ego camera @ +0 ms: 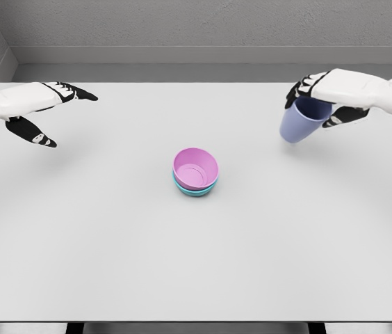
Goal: Stacking bowl and cup with both arms
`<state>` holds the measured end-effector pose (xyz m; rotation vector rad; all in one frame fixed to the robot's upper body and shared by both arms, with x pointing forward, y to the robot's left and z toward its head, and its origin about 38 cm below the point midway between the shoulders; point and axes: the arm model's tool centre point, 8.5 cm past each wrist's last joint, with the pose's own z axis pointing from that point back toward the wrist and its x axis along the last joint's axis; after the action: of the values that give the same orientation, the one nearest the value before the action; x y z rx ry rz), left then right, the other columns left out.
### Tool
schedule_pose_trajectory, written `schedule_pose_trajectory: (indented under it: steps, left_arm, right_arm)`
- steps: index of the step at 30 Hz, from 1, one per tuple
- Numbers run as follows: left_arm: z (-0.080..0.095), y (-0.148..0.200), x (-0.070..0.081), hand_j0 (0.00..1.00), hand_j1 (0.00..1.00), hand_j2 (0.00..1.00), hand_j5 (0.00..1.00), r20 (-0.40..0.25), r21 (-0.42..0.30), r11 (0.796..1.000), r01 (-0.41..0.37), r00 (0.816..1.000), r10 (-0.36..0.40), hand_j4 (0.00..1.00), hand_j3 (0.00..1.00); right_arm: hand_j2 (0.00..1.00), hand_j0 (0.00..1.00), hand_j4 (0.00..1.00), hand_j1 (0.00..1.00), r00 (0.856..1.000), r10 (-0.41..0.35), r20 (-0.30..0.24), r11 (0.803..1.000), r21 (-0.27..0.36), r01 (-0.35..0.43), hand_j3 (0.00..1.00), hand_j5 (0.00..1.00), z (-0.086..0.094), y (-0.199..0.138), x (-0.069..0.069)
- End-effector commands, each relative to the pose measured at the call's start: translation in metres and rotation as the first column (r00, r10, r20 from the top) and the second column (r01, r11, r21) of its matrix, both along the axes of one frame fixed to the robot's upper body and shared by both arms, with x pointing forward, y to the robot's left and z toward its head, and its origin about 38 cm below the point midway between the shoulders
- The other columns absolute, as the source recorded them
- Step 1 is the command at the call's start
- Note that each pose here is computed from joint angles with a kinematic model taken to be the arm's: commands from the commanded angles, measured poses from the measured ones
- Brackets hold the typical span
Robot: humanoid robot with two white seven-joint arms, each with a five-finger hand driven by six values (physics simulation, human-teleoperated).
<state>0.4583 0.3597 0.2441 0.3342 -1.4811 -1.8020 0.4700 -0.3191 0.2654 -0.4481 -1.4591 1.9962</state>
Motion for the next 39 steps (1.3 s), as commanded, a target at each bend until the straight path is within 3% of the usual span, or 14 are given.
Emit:
schedule_pose_trajectory:
  steps: [1,6,18,26,27,39]
  left_arm:
    - [0.001,0.001,0.000,1.00,1.00,1.00,1.00,-0.001,-0.006,1.000,-0.003,1.000,0.003,1.00,1.00]
    - [0.001,0.001,0.000,1.00,1.00,1.00,1.00,-0.001,-0.006,1.000,-0.003,1.000,0.003,1.00,1.00]
    - [0.001,0.001,0.000,1.00,1.00,1.00,1.00,-0.001,-0.006,1.000,-0.003,1.000,0.003,1.00,1.00]
    - [0.001,0.001,0.000,1.00,1.00,1.00,1.00,-0.001,-0.006,1.000,-0.003,1.000,0.003,1.00,1.00]
    - [0.001,0.001,0.000,1.00,1.00,1.00,1.00,-0.001,-0.006,1.000,-0.003,1.000,0.003,1.00,1.00]
    - [0.001,0.001,0.000,1.00,1.00,1.00,1.00,-0.001,-0.005,1.000,-0.004,1.000,0.004,1.00,1.00]
  right_arm:
    - [0.53,0.53,0.53,0.53,1.000,0.016,-0.017,1.000,0.014,-0.016,0.53,0.53,-0.003,0.006,-0.001]
    - [0.51,0.51,0.51,0.51,0.999,0.052,-0.014,0.999,0.012,-0.052,0.51,0.51,-0.002,0.021,0.001]
    - [0.48,0.48,0.48,0.48,0.989,0.141,0.037,0.990,0.024,-0.142,0.48,0.48,0.018,0.045,-0.012]
    - [0.48,0.48,0.48,0.48,0.968,0.236,0.084,0.971,0.005,-0.238,0.48,0.48,0.031,0.071,-0.030]
    - [0.48,0.48,0.48,0.48,0.960,0.261,0.097,0.965,0.001,-0.263,0.48,0.48,0.035,0.078,-0.035]
    - [0.48,0.48,0.48,0.48,0.932,0.342,0.123,0.939,-0.015,-0.343,0.48,0.48,0.040,0.100,-0.054]
